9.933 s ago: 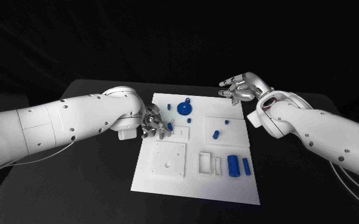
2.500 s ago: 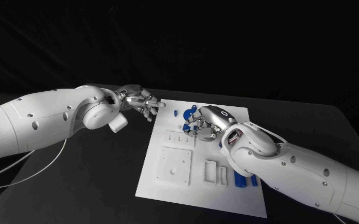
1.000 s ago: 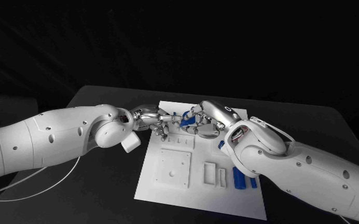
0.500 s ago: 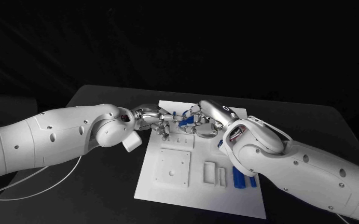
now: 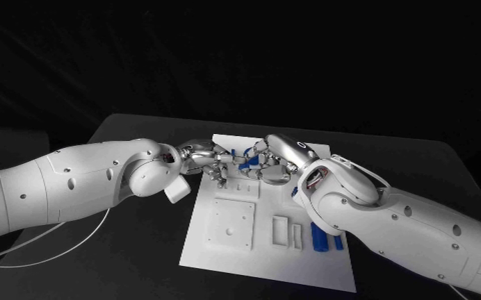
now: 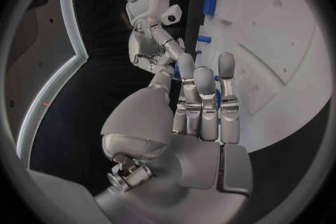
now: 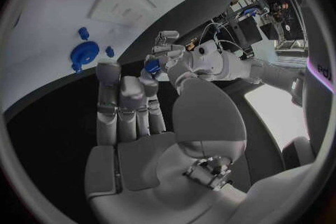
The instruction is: Assemble the parts on the task board
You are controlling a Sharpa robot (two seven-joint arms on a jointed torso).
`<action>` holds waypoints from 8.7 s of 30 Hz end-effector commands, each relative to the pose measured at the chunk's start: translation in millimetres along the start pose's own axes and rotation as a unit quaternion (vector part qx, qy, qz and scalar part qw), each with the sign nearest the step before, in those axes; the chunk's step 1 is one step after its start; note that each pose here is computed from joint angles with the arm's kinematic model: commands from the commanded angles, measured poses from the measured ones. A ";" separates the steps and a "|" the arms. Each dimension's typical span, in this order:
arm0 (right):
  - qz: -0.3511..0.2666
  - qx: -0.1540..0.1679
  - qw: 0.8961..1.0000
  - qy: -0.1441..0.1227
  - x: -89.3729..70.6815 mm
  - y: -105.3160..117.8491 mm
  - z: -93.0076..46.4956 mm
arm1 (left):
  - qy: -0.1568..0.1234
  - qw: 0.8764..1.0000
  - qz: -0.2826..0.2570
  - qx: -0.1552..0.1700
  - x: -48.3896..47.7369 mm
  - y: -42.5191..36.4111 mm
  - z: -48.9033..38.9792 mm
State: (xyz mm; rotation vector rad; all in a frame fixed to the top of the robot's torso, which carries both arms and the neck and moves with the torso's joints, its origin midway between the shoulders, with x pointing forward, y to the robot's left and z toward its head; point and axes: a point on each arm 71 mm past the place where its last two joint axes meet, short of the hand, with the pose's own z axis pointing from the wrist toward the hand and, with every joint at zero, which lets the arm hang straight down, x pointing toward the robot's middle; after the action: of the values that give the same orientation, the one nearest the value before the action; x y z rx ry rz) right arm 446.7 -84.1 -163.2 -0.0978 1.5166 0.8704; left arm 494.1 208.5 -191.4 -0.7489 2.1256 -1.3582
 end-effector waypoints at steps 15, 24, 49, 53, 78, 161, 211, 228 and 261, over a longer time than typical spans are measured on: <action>-0.009 -0.003 1.000 0.010 2.2 -0.9 1.7 | 0.034 0.999 0.000 0.004 4.8 -0.7 -0.3; -0.010 -0.002 1.000 0.011 2.8 -1.4 2.2 | 0.034 0.999 0.006 0.006 5.4 -1.4 0.2; 0.002 0.019 1.000 -0.020 -8.9 -24.1 -6.5 | -0.038 0.998 0.037 -0.026 -3.8 1.4 -0.4; 0.008 0.038 0.999 -0.022 -16.5 -41.6 -15.1 | -0.049 0.995 0.065 -0.051 -8.3 0.8 -2.0; 0.192 0.121 0.952 -0.205 -138.1 -113.1 -0.2 | -0.125 0.941 0.251 -0.189 10.9 -13.9 20.5; 0.228 0.126 0.938 -0.231 -145.5 -128.0 13.7 | -0.109 0.920 0.300 -0.227 32.4 -6.3 32.7; 0.228 0.128 0.940 -0.221 -141.5 -129.4 15.5 | -0.094 0.919 0.310 -0.226 38.4 -9.2 40.6; 0.229 0.128 0.940 -0.218 -140.2 -129.3 15.7 | -0.086 0.919 0.313 -0.224 41.6 -11.0 45.3; 0.229 0.132 0.942 -0.208 -134.5 -131.4 16.7 | -0.053 0.926 0.293 -0.233 45.7 -10.5 48.6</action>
State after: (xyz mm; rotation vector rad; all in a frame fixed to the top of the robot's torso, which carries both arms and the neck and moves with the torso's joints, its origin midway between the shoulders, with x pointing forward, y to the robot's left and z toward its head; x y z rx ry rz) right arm 555.9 -227.1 -101.5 0.6432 1.2409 0.9609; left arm 499.9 148.0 -201.5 -0.2978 2.2967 -0.4627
